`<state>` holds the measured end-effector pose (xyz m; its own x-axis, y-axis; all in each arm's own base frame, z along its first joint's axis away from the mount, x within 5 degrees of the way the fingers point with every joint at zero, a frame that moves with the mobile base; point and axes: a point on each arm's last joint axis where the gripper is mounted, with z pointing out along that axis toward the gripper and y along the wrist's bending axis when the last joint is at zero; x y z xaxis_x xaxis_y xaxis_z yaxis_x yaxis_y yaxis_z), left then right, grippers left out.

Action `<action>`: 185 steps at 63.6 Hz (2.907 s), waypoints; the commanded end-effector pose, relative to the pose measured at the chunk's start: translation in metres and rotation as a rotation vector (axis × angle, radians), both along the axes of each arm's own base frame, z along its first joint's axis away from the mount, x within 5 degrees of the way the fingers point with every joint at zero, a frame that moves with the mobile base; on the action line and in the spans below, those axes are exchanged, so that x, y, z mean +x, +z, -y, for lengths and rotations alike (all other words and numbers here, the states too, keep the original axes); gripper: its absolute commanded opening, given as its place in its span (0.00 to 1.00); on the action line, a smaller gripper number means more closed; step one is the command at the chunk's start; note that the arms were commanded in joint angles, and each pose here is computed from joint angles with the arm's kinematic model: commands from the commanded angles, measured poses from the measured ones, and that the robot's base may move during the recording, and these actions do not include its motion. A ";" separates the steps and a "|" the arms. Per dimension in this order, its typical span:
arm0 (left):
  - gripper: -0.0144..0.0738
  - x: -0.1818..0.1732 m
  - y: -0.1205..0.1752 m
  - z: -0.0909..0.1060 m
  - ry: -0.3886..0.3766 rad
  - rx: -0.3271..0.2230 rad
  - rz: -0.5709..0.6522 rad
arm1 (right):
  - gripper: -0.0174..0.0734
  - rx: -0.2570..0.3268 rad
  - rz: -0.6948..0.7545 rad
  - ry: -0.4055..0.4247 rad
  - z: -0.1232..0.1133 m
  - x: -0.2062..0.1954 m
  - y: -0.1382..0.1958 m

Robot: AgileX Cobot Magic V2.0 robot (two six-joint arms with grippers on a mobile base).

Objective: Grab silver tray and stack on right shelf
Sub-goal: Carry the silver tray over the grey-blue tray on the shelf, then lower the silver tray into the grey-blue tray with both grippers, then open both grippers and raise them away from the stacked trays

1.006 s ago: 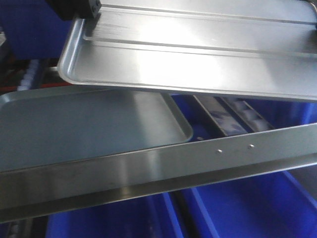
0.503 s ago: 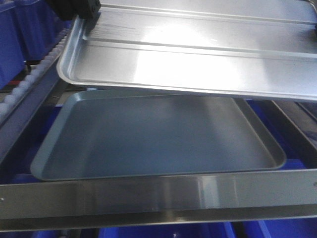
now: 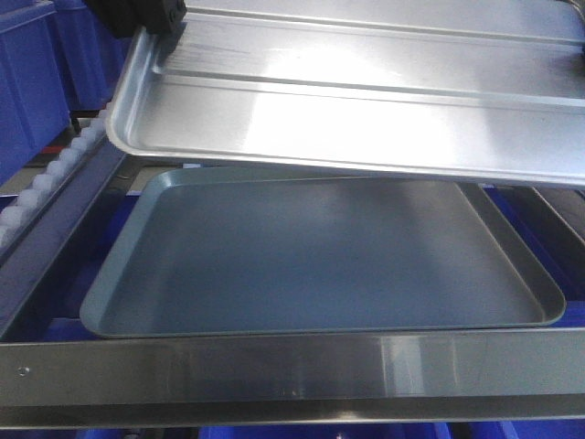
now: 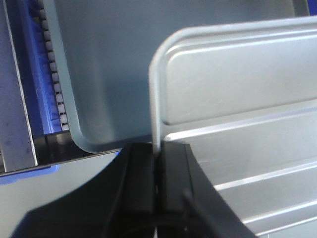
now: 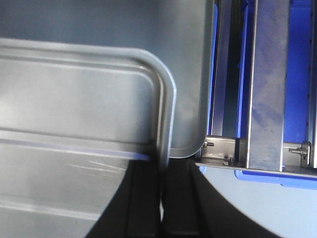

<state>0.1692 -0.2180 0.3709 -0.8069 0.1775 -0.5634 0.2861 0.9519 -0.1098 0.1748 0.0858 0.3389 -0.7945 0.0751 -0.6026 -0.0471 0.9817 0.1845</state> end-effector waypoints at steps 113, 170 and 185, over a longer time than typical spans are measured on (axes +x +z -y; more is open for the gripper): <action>0.06 0.109 -0.064 0.000 0.049 0.072 0.010 | 0.25 -0.206 -0.070 0.106 -0.051 0.117 -0.038; 0.63 0.137 -0.100 -0.001 0.043 0.008 -0.103 | 0.75 -0.205 -0.081 0.093 -0.051 0.141 -0.064; 0.62 0.126 -0.086 -0.009 0.042 0.034 -0.133 | 0.65 -0.185 -0.040 0.088 -0.047 0.132 -0.046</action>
<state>0.3029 -0.2140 0.2463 -0.9132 0.1746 -0.3682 0.2161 0.9735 -0.0745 0.3112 0.1350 0.2557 -0.8864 -0.0996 -0.4522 -0.1050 0.9944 -0.0132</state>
